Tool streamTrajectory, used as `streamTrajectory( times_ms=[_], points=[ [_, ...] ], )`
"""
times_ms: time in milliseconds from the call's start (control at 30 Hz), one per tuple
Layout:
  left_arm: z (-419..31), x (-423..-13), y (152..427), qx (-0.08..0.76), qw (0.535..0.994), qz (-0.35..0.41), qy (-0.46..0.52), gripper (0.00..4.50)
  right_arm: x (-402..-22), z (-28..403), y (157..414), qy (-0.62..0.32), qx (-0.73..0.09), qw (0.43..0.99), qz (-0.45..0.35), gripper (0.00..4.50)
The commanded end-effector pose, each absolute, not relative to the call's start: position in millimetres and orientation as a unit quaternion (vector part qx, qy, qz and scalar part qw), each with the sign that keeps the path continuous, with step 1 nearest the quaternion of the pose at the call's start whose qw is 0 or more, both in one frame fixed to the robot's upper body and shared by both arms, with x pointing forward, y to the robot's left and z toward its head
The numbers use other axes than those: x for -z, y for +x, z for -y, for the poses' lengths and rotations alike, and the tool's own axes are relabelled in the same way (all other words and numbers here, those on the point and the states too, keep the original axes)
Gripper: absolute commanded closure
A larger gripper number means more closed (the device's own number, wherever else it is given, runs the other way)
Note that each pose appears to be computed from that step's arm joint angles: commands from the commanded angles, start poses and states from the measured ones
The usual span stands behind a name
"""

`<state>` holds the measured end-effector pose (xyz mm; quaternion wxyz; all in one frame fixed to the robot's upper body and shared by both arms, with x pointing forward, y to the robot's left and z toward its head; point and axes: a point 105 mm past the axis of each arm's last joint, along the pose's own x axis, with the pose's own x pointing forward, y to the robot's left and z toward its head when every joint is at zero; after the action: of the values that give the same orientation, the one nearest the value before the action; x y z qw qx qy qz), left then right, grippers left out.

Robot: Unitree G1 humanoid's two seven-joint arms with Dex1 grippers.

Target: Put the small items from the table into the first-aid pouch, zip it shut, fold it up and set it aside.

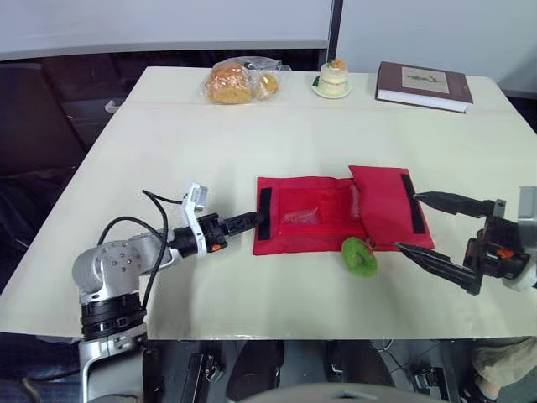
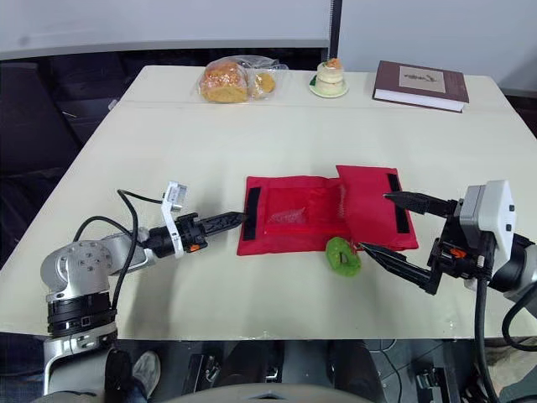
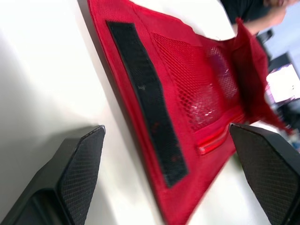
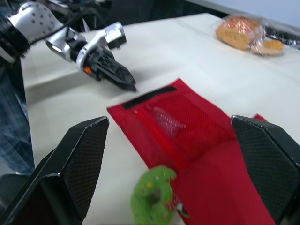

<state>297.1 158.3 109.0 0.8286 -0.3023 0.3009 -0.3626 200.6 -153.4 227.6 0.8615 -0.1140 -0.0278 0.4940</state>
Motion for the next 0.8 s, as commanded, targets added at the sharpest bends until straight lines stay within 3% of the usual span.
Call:
streamTrajectory(
  times_ms=[33, 233, 367, 600, 800],
  points=[
    [-136, -100, 289, 0.382, 0.797, -0.343, -0.317, 0.0, -235, 145, 198, -0.139, -0.504, 0.852, 0.035, 0.05],
    [-125, -104, 289, 0.393, 0.772, -0.345, -0.361, 0.0, -239, 137, 200, -0.161, -0.51, 0.844, 0.038, 0.05],
    [-128, -115, 293, 0.401, 0.762, -0.317, -0.397, 1.09, -236, 138, 202, -0.164, -0.51, 0.843, 0.035, 0.0],
    [-137, -118, 290, 0.402, 0.764, -0.316, -0.393, 4.36, -231, 142, 207, -0.169, -0.508, 0.844, 0.032, 0.0],
    [-153, -121, 287, 0.406, 0.765, -0.326, -0.379, 4.44, -226, 139, 212, -0.171, -0.511, 0.842, 0.027, 0.0]
  ],
)
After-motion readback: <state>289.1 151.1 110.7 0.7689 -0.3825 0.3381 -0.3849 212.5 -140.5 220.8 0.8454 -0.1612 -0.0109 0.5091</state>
